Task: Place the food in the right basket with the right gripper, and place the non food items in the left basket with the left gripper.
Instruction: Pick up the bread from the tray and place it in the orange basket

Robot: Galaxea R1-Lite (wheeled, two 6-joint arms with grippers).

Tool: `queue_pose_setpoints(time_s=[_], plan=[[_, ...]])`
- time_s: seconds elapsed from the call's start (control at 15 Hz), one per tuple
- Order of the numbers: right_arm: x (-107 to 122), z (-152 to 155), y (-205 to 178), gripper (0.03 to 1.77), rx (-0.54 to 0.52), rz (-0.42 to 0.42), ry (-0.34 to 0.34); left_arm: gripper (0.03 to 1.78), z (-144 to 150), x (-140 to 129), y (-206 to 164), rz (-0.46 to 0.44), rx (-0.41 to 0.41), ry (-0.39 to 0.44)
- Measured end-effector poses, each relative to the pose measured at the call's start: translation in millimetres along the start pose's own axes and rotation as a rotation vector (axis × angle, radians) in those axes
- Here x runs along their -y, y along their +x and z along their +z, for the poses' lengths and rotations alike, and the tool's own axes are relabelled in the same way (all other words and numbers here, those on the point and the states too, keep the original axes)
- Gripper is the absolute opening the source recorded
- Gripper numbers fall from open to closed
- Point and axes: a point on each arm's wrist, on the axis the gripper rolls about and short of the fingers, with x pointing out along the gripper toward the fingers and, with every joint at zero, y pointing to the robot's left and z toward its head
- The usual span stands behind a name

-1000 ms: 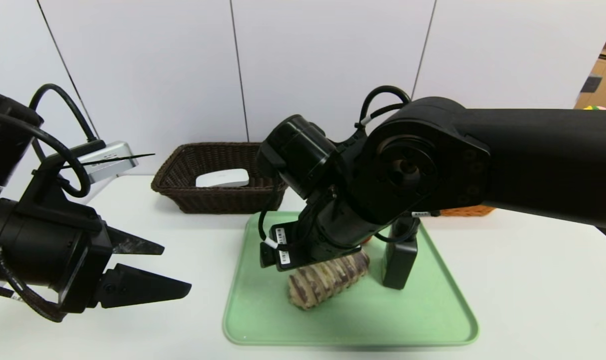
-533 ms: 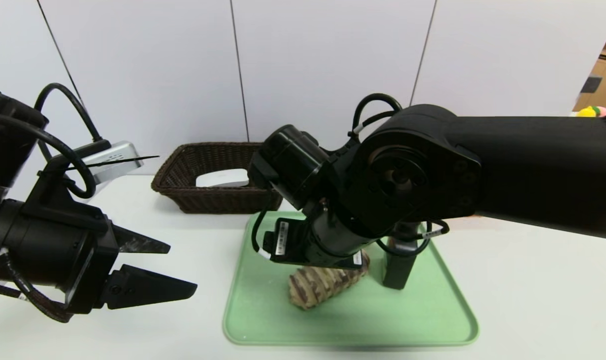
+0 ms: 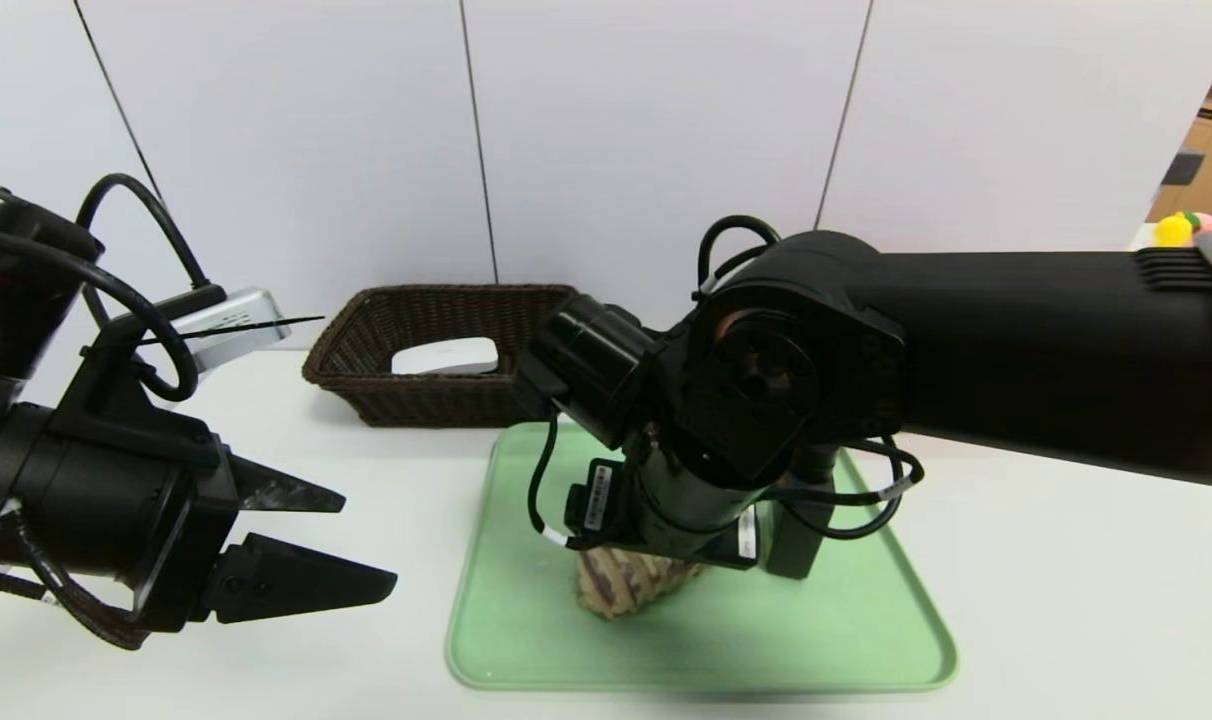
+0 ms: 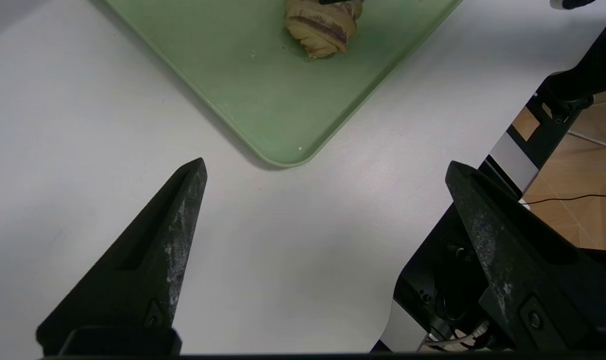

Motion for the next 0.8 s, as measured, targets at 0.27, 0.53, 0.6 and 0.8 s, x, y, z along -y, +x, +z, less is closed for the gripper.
queue_pose_setpoints(time_s=[0.27, 0.53, 0.6, 0.8], plan=[[0.5, 4.5, 12.4, 1.70, -0.014, -0.019, 0.028, 1.69, -2.0, -0.3, 1.7, -0.003, -0.009, -0.004], [4.4, 12.2, 29.7, 1.70, -0.028, -0.050, 0.055, 1.69, -4.4, -0.8, 3.4, -0.004, -0.019, -0.009], [5.7, 13.8, 35.1, 1.70, -0.035, -0.062, 0.059, 1.69, -4.5, -0.8, 3.4, -0.004, -0.019, -0.009], [7.0, 15.3, 43.4, 1.70, -0.067, -0.064, 0.067, 1.69, -4.6, -0.8, 3.5, -0.005, -0.020, -0.009]])
